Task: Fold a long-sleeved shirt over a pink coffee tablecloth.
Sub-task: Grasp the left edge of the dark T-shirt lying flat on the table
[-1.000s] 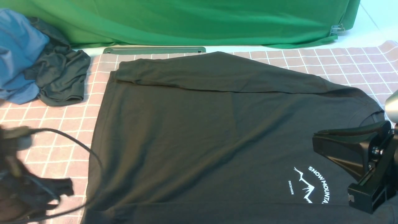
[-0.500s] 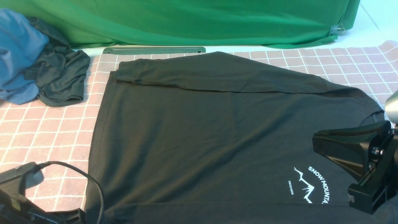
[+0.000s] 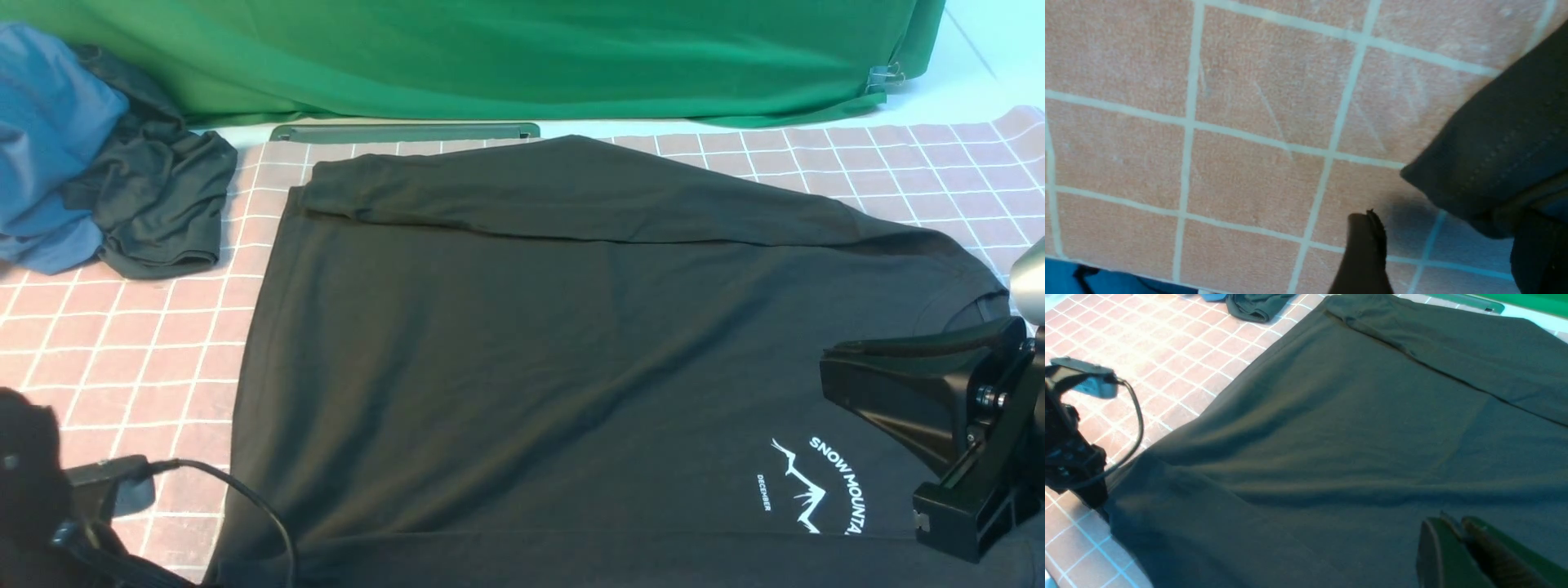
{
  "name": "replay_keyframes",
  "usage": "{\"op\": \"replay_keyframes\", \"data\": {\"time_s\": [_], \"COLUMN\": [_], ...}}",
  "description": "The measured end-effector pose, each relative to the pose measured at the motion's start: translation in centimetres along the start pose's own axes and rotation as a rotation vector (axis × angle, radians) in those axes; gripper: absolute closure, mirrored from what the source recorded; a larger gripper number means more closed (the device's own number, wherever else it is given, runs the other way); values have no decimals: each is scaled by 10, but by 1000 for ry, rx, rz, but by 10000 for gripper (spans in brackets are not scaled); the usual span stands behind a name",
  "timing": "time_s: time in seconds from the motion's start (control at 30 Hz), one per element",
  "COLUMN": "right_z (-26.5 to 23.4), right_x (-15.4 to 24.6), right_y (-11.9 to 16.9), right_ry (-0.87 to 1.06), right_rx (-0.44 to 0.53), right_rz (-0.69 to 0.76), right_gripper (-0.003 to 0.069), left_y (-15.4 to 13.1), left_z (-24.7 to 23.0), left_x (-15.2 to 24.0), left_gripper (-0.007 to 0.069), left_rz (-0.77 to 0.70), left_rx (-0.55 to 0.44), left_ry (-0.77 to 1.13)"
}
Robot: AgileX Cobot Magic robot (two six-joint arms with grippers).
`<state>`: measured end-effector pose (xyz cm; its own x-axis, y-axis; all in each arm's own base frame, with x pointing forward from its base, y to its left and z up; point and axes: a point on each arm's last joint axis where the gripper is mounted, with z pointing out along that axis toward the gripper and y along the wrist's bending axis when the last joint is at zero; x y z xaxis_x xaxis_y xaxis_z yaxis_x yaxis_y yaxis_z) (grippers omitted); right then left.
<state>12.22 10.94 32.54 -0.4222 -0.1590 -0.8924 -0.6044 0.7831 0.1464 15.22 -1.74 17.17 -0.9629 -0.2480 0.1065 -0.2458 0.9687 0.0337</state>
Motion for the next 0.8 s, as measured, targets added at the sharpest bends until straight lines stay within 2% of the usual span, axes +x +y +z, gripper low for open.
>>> {"op": "replay_keyframes", "data": {"time_s": [0.17, 0.4, 0.7, 0.8], "right_z": [0, 0, 0, 0], "right_x": [0, 0, 0, 0], "right_y": [0, 0, 0, 0], "right_ry": [0, 0, 0, 0], "right_rx": [0, 0, 0, 0], "right_rz": [0, 0, 0, 0], "right_gripper": [568, 568, 568, 568], "left_y": [-1, -4, -4, -5], "left_z": [-2, -25, -20, -14], "left_x": [-8, -16, -24, -28], "left_gripper": [171, 288, 285, 261], "left_rz": [14, 16, 39, 40], "left_rx": [-23, 5, -22, -33], "left_ry": [1, -91, -113, -86]}}
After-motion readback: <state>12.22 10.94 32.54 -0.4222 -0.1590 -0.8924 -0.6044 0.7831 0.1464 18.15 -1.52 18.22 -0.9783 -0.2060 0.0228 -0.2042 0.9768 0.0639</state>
